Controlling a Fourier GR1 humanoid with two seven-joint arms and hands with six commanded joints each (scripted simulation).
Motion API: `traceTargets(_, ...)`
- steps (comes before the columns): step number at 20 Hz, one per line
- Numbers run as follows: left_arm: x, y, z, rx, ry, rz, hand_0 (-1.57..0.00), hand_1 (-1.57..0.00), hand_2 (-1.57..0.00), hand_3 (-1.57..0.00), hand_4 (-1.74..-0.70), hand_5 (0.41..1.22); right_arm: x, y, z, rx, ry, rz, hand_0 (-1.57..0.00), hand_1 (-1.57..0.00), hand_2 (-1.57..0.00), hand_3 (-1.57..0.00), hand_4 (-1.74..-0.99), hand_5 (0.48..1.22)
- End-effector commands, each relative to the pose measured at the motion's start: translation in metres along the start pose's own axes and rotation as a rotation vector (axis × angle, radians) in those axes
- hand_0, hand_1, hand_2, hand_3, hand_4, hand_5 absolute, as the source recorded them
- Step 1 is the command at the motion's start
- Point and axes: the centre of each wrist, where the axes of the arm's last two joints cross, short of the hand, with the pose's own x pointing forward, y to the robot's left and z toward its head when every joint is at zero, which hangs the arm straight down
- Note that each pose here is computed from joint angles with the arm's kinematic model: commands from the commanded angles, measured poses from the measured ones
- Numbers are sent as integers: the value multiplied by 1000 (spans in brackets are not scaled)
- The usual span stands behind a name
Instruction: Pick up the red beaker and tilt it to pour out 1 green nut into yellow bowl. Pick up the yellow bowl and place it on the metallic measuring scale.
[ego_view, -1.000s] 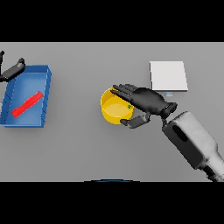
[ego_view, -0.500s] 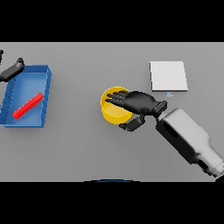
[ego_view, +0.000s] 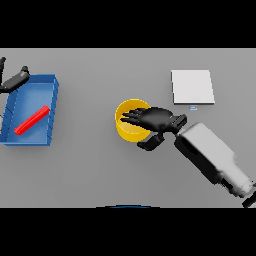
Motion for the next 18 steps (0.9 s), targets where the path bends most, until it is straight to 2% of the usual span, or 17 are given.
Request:
traceTargets(1, -1, -1, 2, -1, -5, 4, 1, 1, 1, 1, -794, 728, -1, -2, -1, 4, -4, 6, 1, 1, -4, -15, -1286, 710)
traceTargets(4, 1, 0, 4, -1, -13, 6, 1, 1, 1, 1, -793, 730, -2, 5, -2, -3, -26, -5, 1, 1, -27, -60, -1293, 738)
traceTargets(6, 4, -2, 3, 4, 4, 0, 1, 1, 1, 1, -793, 732, -1, 2, -5, -13, -11, -17, 1, -14, -84, -121, -1333, 800)
traceTargets(7, 2, -1, 5, 3, 1, 4, 1, 1, 1, 1, -796, 730, -1, 6, -5, -4, -11, -17, -68, -69, -140, -178, -1365, 838)
traceTargets(8, 0, -1, 5, 4, -3, 9, 1, 1, 1, 1, -796, 730, 0, 6, -6, 1, -12, -19, -173, -145, -204, -243, -1396, 875)
traceTargets(10, 0, 0, 7, 6, -16, 5, 1, 1, 1, 1, -793, 729, -1, 6, -5, 17, -27, -3, -469, -376, -379, -419, -1479, 999)
traceTargets(12, -2, 1, 5, 5, 6, -4, 1, 1, 1, 1, -788, 732, 2, 5, -6, 19, -19, -2, -780, -649, -590, -834, -1469, 1079)
traceTargets(13, 1, 3, 5, 4, 0, 3, 1, 1, 1, 1, -791, 733, 0, 6, -5, 20, -27, -10, -938, -806, -787, -978, -1521, 1108)
traceTargets(15, 1, 3, 3, 0, -4, 7, 1, 1, 1, 1, -793, 736, -1, 3, -6, 24, -32, -13, -1166, -1081, -1069, -1030, -1594, 1148)
traceTargets(18, -1, -1, 2, 1, 0, 3, 1, 1, 1, 1, -792, 732, 1, 0, -3, 32, -31, 3, -1364, -1320, -1314, -1111, -1659, 1184)
